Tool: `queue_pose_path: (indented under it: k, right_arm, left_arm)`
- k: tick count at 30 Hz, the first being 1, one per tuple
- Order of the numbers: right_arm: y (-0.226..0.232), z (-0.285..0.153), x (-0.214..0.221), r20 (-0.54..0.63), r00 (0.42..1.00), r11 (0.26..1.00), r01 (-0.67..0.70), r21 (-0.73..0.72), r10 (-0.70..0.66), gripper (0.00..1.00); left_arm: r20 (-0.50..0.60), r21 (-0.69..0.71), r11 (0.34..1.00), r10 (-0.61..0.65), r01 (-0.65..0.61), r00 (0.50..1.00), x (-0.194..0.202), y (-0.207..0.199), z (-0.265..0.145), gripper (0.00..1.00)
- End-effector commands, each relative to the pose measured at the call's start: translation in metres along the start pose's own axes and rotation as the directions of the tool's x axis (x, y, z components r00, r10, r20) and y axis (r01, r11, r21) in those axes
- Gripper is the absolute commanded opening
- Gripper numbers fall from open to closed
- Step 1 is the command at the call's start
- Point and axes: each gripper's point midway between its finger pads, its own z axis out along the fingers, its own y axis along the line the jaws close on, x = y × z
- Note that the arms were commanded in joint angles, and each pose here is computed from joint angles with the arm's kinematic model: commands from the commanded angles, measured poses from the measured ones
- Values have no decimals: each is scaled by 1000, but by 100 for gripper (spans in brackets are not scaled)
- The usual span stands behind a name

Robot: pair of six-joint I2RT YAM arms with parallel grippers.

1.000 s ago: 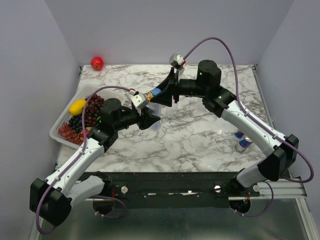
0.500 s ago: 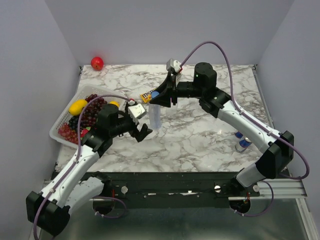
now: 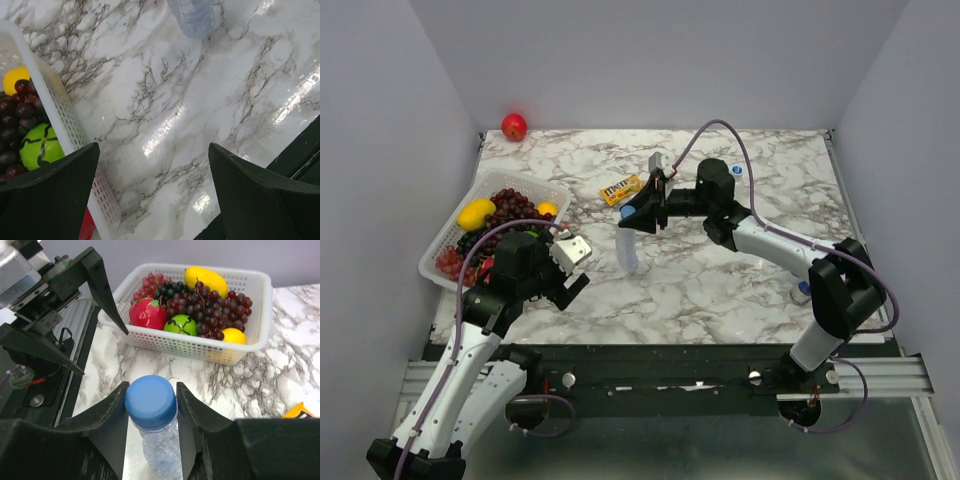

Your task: Screw on the bottle caps

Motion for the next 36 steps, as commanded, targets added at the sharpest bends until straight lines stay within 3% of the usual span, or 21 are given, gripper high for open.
queue_pose_path:
  k: [1, 24, 36]
  right_arm:
    - [-2, 6, -19, 126, 987, 994, 101, -41, -96, 22]
    - [-7, 11, 40, 93, 994, 996, 58, -74, -51, 32]
    - [-4, 10, 48, 90, 995, 995, 59, -85, -52, 54]
  left_arm:
    - [-125, -51, 999, -18, 12, 992, 31, 6, -3, 99]
    - [-161, -36, 997, -69, 64, 985, 37, 12, 11, 99]
    - [-171, -28, 997, -74, 71, 982, 39, 12, 13, 99]
